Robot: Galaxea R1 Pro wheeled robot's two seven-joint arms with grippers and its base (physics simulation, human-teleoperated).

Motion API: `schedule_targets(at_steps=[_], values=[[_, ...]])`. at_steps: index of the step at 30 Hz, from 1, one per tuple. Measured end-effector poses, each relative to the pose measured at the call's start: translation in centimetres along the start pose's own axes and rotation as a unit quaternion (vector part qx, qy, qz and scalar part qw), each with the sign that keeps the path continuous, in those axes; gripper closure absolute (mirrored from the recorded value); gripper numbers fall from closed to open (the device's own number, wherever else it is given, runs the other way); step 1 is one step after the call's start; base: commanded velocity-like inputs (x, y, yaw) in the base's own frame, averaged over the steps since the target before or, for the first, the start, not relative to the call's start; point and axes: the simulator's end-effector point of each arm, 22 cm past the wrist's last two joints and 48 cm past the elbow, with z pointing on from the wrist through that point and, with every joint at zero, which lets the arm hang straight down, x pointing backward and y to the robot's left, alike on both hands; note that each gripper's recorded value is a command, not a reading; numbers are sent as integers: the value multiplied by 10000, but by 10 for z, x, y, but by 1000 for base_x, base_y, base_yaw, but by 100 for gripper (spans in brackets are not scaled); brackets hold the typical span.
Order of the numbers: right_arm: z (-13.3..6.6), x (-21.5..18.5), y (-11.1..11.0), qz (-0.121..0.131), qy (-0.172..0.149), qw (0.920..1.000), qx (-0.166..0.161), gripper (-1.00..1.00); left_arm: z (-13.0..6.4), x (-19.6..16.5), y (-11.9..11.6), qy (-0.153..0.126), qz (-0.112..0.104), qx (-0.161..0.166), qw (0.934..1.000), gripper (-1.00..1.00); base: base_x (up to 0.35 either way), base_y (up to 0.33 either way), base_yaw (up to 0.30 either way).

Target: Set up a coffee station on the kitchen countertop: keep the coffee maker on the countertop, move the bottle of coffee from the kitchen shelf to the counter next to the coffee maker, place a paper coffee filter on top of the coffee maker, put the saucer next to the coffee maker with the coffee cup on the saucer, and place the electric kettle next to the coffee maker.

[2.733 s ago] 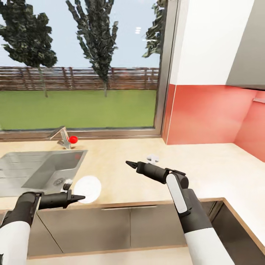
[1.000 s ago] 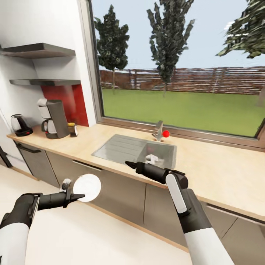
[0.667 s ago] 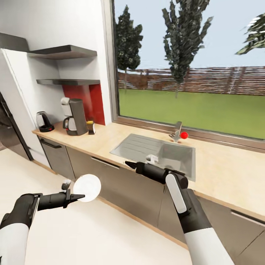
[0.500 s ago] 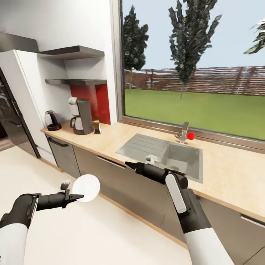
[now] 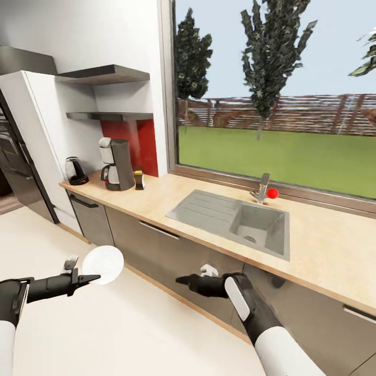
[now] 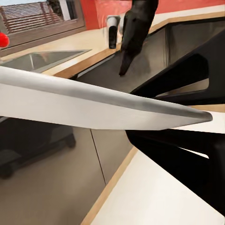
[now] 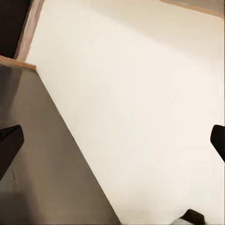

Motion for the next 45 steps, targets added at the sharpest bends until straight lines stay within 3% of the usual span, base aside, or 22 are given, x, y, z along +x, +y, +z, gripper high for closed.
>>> schedule_targets(at_steps=[3, 6, 12, 19, 24, 34, 36, 39, 41, 45], values=[[12, 45, -35, 243, 507, 9978, 344, -100, 0, 1, 1, 18, -1, -10, 10000, 100, 0, 0, 0], [18, 81, -69, 326, 835, 9935, 706, -100, 0, 1, 1, 18, -2, -6, 10000, 100, 0, 0, 0], [22, 138, -129, 369, 951, 9866, 1277, -100, 1, 0, -1, -3, -18, 26, 10000, 100, 0, 0, 0], [-7, 197, -197, 675, 1230, 9723, 1870, -100, 0, 0, -1, -16, -23, 24, 10000, 100, 0, 0, 0], [-29, 213, -226, 807, 1338, 9646, 2126, -100, 1, 0, -1, -19, -24, 33, 10000, 100, 0, 0, 0], [-32, 215, -236, 730, 1191, 9652, 2210, -100, 0, -1, -2, -37, -17, 38, 10000, 100, 0, 0, 0], [-49, 251, -263, 699, 1401, 9423, 2958, -100, 1, -2, -3, -52, -6, 44, 10000, 100, 0, 0, 0], [-63, 291, -281, 668, 1478, 9244, 3452, -100, 1, -3, -4, -57, -4, 50, 10000, 100, 0, 0, 0], [-74, 322, -291, 598, 1429, 9189, 3628, -100, 2, -2, -4, -57, -5, 55, 10000, 100, 0, 0, 0], [-94, 371, -304, 187, 1456, 9136, 3793, -100, 3, -2, -5, -54, -8, 65, 10000, 100, 0, 0, 0]])
